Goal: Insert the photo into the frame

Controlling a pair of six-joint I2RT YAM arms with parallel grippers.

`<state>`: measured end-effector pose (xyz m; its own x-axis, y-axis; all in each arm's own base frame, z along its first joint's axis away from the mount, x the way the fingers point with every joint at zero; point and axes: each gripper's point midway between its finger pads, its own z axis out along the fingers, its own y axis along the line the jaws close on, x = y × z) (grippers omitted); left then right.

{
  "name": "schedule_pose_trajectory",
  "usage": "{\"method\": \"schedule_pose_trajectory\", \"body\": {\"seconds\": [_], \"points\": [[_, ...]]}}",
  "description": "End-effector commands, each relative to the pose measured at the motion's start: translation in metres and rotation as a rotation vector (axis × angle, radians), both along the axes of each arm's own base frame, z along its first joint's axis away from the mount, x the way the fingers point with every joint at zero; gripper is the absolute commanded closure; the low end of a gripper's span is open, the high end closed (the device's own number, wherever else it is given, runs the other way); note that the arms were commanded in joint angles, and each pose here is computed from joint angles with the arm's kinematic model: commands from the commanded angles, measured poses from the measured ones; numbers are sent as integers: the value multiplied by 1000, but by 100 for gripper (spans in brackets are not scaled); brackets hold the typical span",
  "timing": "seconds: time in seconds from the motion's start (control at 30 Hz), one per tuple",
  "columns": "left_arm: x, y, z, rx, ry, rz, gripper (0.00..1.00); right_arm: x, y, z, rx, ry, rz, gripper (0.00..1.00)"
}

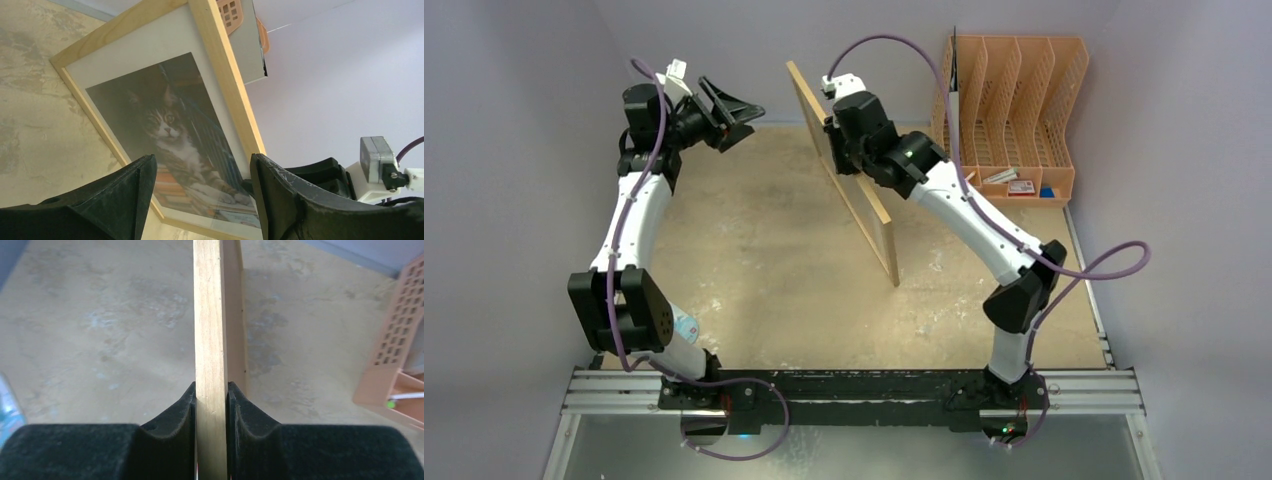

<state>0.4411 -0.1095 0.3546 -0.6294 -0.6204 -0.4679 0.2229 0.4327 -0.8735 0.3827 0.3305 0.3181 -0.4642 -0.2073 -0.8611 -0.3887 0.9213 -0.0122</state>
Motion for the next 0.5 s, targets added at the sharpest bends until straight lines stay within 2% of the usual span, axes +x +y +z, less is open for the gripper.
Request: {"method": "schedule_pose_trajectory", "body": {"seconds": [0.0, 0.3, 0.47], "points": [[6, 7, -11, 40, -5, 7, 29, -13, 31, 65, 392, -26, 155, 94], [17, 40, -56, 150, 88, 102, 29, -17, 25, 54, 569, 99, 303, 94], [21, 48, -68, 171, 114, 125, 29, -8, 15, 59, 612, 113, 287, 95]]}}
